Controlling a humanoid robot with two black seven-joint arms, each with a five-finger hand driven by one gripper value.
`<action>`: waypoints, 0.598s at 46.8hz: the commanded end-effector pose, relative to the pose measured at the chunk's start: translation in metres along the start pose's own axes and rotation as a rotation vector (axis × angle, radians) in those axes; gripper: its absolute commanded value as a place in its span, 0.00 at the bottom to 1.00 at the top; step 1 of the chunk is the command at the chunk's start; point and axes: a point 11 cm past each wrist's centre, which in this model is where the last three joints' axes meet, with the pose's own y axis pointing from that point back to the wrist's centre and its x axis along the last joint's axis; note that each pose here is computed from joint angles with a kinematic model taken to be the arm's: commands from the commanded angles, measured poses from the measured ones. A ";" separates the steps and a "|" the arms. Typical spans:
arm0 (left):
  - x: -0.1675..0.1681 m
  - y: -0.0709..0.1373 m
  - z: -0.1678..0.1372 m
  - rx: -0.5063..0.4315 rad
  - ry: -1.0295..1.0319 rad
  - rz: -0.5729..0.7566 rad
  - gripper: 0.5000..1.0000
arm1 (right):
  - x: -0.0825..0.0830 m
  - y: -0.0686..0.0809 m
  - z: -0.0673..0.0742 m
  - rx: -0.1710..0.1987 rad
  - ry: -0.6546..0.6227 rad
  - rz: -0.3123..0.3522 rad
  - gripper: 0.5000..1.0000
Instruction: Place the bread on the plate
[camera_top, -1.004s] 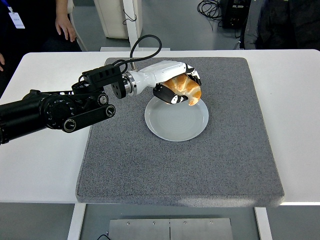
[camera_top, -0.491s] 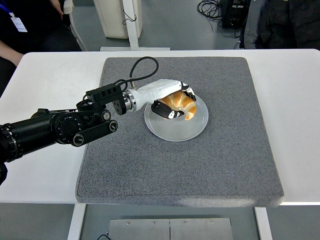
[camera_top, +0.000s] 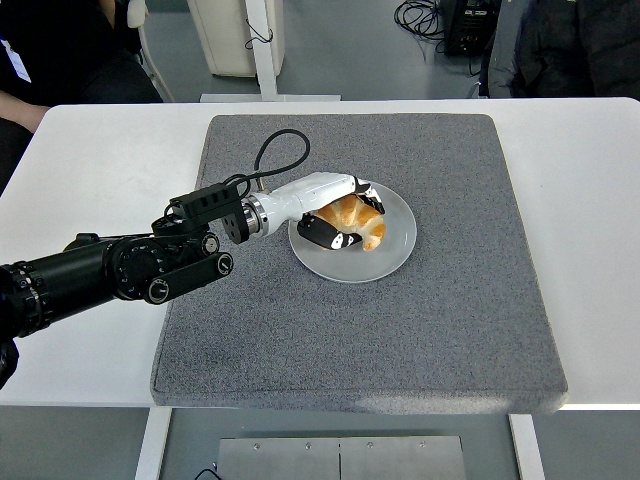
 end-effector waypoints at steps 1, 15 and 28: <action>-0.002 0.001 -0.001 0.004 0.004 -0.001 0.00 | 0.000 0.000 0.000 0.000 0.000 0.001 1.00; 0.000 0.002 -0.007 0.021 0.001 0.011 0.00 | 0.000 0.000 0.000 0.000 0.000 0.001 1.00; -0.002 0.000 -0.013 0.047 0.039 0.030 0.00 | 0.000 0.000 -0.001 0.002 0.000 0.001 1.00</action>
